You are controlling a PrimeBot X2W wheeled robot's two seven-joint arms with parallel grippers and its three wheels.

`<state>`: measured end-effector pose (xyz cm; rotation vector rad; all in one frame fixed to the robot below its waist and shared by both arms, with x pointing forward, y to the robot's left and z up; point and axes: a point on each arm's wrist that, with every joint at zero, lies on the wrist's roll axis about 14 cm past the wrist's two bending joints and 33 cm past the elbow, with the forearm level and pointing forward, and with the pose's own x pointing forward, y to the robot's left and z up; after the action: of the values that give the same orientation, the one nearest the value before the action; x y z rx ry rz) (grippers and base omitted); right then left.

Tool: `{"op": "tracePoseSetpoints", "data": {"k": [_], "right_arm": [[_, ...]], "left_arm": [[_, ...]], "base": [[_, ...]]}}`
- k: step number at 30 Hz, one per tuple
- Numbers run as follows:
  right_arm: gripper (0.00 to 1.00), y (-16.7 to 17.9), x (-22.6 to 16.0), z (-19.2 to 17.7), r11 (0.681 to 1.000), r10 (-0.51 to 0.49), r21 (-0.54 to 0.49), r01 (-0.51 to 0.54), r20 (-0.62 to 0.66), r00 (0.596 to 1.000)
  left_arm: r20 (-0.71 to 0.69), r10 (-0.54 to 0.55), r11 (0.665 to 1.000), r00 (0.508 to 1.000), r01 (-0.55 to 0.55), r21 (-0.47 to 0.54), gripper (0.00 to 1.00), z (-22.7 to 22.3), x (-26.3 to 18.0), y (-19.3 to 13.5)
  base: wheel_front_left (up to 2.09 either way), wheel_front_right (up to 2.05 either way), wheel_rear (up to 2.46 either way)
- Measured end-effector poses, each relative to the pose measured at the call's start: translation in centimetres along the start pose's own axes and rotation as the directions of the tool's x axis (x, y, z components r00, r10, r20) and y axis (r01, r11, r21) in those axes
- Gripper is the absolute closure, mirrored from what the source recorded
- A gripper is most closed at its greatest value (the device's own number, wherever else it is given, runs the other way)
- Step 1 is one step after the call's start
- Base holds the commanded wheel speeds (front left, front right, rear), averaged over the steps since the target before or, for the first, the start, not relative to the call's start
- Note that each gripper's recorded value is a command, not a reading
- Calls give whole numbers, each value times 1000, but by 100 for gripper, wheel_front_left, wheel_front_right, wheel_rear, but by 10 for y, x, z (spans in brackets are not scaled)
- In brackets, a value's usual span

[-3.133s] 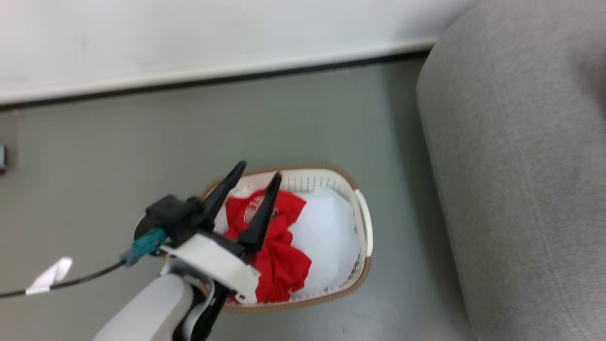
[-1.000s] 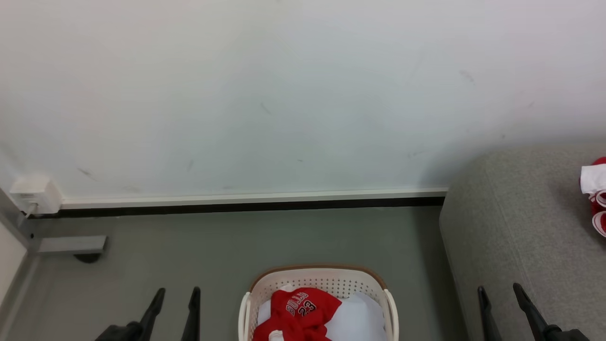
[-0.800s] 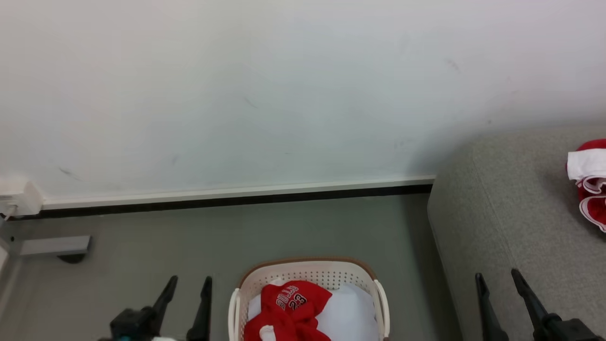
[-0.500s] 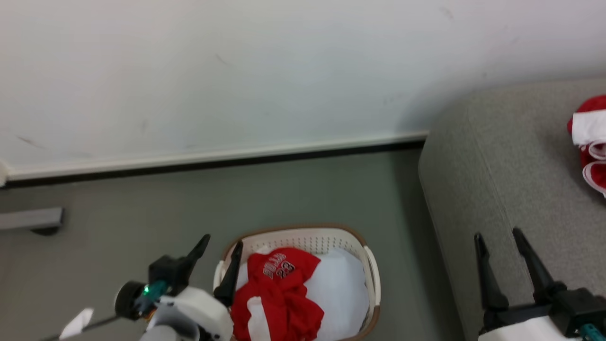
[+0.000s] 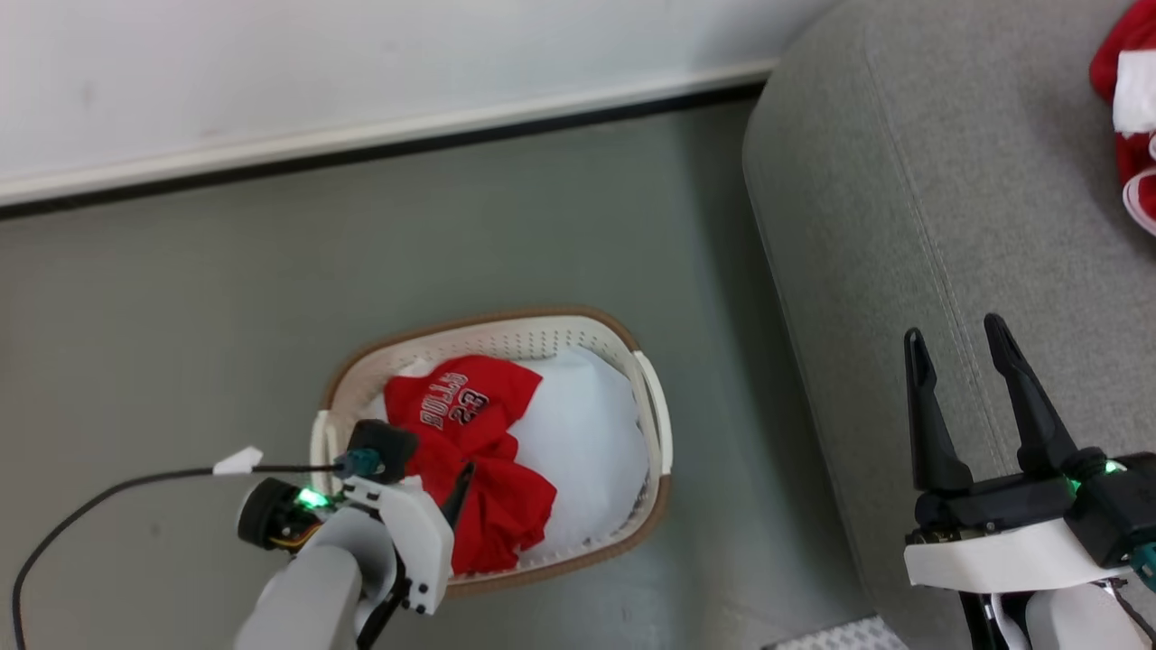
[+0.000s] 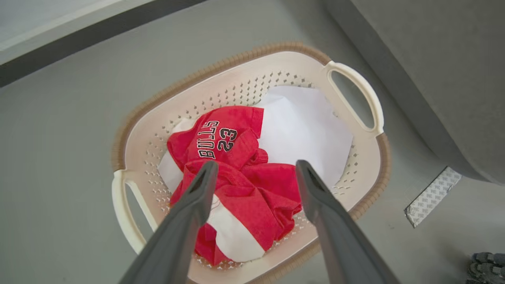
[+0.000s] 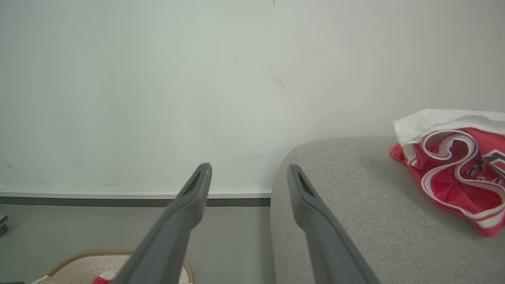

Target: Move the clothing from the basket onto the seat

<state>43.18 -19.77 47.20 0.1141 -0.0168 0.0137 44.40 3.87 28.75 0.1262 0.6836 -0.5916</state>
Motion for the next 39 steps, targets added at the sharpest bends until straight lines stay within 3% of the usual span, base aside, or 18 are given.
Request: {"op": "tracePoseSetpoints", "data": {"k": [9, 19, 39], "right_arm": [[0, -9, 18, -20, 1000, -13, -5, 13, -31, 999], [0, -11, 29, -49, 1000, -11, 0, 12, -87, 996], [0, -21, 33, -87, 999, -33, 21, 37, -169, 985]], "left_arm": [[-210, -41, 999, 977, 38, -18, 0, -54, 41, -1], [-343, -36, 999, 939, 37, -5, 0, -98, 64, 13], [-424, -53, 996, 904, 80, 45, 0, -129, 109, 28]], "base": [[0, 0, 0], [0, 0, 0], [0, 0, 0]]}}
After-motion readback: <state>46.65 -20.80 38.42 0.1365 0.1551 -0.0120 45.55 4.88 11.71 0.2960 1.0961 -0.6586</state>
